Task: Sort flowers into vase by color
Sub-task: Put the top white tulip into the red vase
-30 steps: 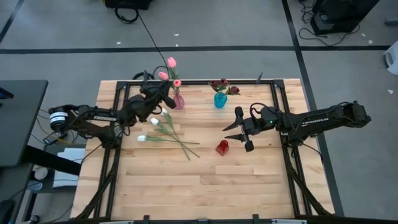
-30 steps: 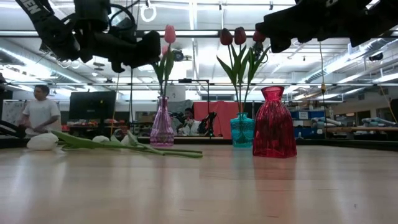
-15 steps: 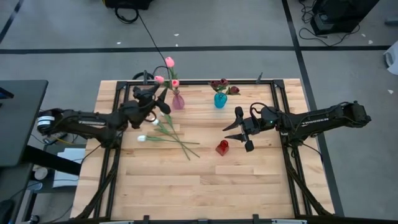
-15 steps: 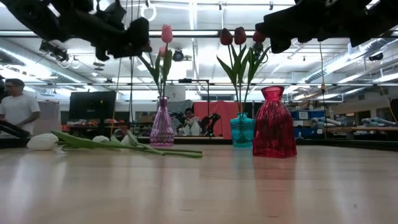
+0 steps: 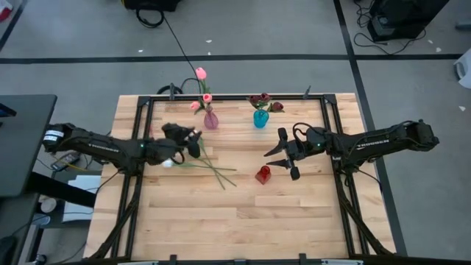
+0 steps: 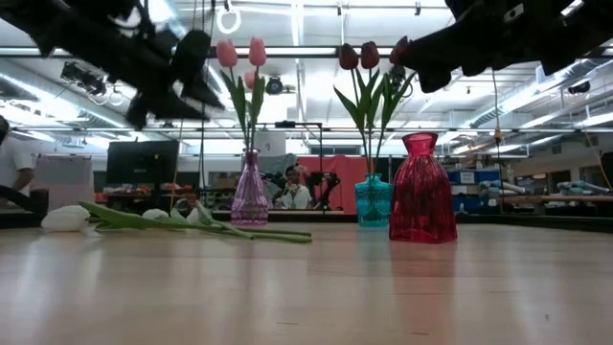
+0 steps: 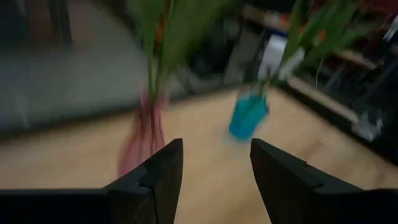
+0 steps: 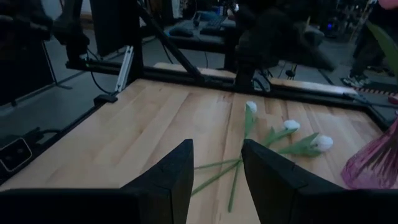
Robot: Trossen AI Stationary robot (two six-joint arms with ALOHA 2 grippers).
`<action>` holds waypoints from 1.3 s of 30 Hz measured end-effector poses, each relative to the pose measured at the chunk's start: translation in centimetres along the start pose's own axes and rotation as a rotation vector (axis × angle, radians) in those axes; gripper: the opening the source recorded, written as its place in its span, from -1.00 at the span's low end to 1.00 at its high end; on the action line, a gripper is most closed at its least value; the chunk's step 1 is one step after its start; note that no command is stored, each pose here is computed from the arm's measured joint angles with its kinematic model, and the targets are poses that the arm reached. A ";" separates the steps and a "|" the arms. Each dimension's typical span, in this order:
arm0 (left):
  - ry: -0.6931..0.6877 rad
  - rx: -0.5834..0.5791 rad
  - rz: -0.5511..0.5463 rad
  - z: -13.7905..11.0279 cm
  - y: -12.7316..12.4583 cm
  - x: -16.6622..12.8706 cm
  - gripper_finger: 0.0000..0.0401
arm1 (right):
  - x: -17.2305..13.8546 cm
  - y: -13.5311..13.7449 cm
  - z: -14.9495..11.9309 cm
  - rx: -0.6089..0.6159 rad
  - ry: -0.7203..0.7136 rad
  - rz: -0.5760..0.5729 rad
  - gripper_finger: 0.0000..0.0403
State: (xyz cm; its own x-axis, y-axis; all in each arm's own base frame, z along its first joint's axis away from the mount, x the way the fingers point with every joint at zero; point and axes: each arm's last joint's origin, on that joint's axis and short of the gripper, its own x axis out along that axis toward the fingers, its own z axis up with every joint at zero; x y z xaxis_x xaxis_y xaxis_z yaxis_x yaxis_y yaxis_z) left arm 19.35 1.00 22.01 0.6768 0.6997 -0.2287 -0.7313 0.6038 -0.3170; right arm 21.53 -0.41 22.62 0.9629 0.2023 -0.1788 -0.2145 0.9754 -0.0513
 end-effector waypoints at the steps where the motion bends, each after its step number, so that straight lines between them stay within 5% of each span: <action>1: 0.054 -0.044 0.004 -0.7 0.1 0.0 -0.04 | 0.0 0.0 -0.1 0.003 0.010 -0.001 -0.26; 7: 0.370 -0.281 0.037 -5.2 0.0 1.4 -0.10 | -0.1 -0.3 -0.4 0.012 0.036 -0.020 -0.26; 14: 0.606 -0.331 0.131 -8.1 -0.1 3.5 -0.21 | -0.1 -0.3 -0.4 0.012 0.038 -0.040 -0.26; 23: 0.743 -0.116 0.368 -7.1 -1.8 6.6 -0.24 | -0.1 -0.3 -0.3 0.010 0.031 -0.041 -0.26; 39: 0.863 -0.097 0.356 -7.4 -2.9 9.8 -0.25 | -0.1 -0.3 -0.3 0.010 0.031 -0.041 -0.26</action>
State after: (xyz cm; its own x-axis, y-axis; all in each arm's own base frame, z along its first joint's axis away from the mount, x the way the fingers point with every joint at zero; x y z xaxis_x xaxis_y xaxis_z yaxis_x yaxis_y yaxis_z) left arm 28.71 3.22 13.87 0.2716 0.2882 -0.9182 -0.9234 0.3470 -0.1642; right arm 21.47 -0.79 22.35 0.9652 0.1592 -0.2076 -0.1730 0.9837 -0.0500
